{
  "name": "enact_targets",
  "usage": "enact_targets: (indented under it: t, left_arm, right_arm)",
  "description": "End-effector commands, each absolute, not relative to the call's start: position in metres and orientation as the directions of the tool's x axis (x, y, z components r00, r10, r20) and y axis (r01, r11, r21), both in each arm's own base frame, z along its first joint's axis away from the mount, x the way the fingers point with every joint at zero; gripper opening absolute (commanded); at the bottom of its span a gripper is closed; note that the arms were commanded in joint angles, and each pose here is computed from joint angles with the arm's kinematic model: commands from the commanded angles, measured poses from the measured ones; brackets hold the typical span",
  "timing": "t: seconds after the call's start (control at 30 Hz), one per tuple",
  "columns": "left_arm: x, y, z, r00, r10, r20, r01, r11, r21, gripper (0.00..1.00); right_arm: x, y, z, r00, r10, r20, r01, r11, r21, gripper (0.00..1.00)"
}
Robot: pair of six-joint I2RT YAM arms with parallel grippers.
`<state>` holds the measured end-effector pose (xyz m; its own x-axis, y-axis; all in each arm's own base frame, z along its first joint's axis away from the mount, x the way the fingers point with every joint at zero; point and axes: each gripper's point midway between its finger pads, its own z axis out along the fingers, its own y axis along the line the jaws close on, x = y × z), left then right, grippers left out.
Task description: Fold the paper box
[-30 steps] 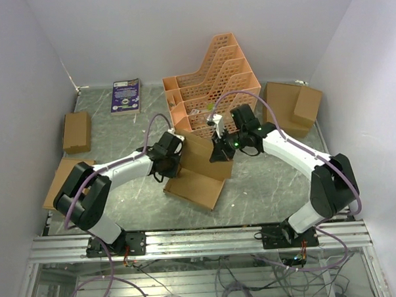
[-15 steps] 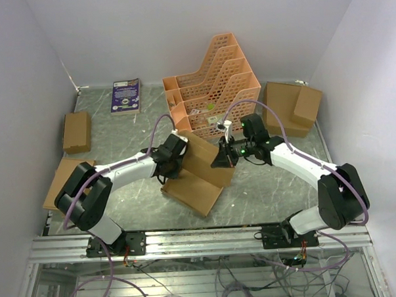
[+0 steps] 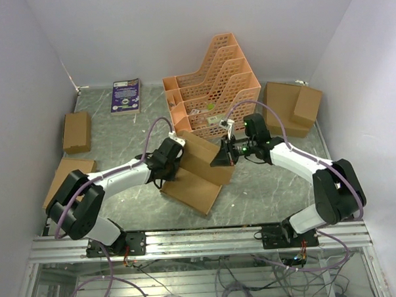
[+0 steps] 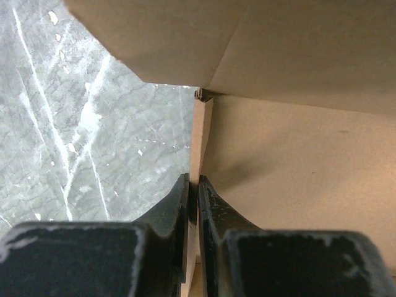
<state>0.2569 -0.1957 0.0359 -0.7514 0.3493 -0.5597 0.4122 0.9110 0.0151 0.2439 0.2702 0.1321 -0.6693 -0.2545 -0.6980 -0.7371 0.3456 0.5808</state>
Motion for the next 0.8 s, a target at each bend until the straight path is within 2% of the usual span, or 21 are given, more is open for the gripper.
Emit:
enact_targets:
  t: [0.0, 0.13, 0.5, 0.73, 0.77]
  left_arm:
    - [0.263, -0.222, 0.054, -0.702, 0.309, -0.641, 0.45, 0.891, -0.064, 0.15]
    - [0.264, -0.22, 0.055, -0.704, 0.307, -0.641, 0.439, 0.897, -0.053, 0.13]
    - [0.274, -0.229, 0.058, -0.68, 0.346, -0.646, 0.477, 0.878, -0.033, 0.12]
    - [0.278, -0.235, 0.057, -0.668, 0.386, -0.636, 0.51, 0.86, -0.013, 0.1]
    - [0.279, -0.235, 0.055, -0.67, 0.389, -0.633, 0.511, 0.859, -0.013, 0.1]
  right_arm:
    - [0.246, 0.278, 0.147, -0.69, -0.193, -0.697, -0.723, 0.235, 0.65, 0.0]
    - [0.247, 0.275, 0.138, -0.74, -0.182, -0.647, -0.672, 0.236, 0.702, 0.0]
    - [0.255, 0.261, 0.119, -0.775, -0.179, -0.606, -0.628, 0.323, 0.708, 0.0]
    - [0.258, 0.246, 0.101, -0.763, -0.204, -0.614, -0.635, 0.415, 0.651, 0.0]
    - [0.259, 0.245, 0.1, -0.758, -0.209, -0.618, -0.64, 0.419, 0.644, 0.02]
